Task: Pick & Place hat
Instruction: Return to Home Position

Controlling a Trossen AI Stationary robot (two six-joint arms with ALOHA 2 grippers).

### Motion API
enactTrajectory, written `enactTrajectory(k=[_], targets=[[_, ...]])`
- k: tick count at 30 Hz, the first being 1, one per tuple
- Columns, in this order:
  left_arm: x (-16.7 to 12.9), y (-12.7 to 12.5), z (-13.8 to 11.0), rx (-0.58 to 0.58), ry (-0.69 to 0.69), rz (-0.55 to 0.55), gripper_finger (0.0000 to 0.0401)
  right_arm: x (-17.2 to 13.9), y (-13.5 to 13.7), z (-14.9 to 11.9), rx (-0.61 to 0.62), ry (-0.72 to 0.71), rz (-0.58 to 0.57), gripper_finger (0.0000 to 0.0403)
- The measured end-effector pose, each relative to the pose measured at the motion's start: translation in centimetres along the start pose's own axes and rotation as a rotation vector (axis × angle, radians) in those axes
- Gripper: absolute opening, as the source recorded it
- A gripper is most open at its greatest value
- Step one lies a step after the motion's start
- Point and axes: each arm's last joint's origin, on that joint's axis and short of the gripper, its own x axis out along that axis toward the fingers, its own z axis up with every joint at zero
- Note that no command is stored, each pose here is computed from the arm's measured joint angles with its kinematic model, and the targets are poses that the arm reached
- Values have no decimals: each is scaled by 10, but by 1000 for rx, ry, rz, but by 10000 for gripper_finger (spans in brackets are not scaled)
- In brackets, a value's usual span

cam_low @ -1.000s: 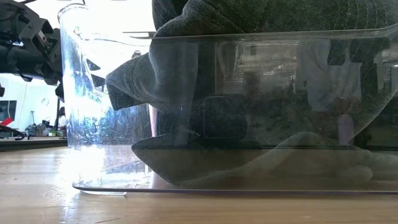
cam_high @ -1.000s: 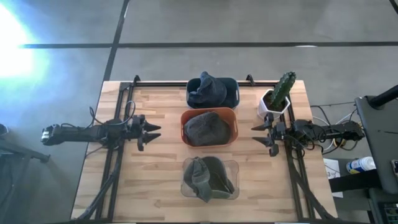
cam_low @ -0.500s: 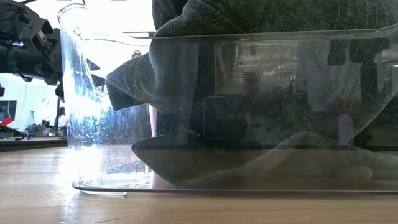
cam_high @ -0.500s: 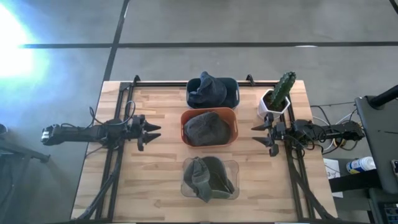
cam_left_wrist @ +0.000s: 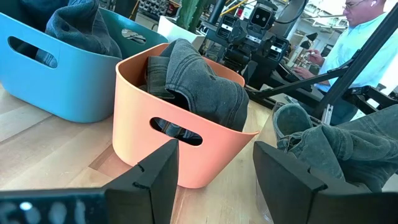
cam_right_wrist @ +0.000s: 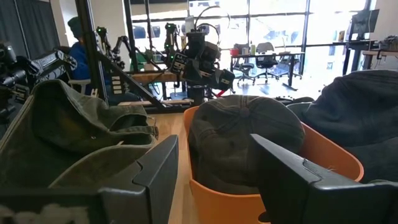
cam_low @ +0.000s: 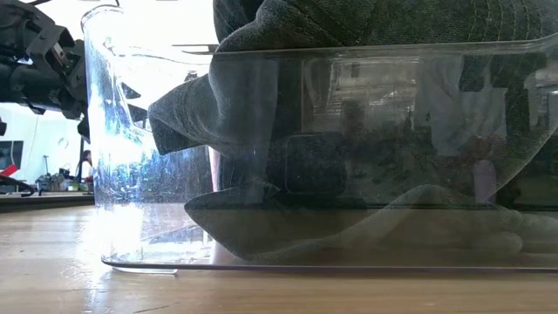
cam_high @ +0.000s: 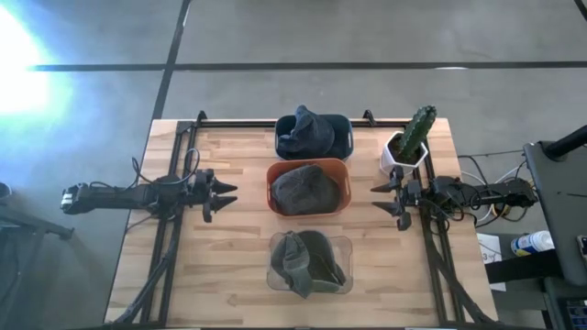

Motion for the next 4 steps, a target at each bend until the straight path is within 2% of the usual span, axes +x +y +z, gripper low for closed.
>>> enactTrajectory(k=[4], targets=[[0,0,0,0,0,0,200,0,0,0,0,0,0,189]])
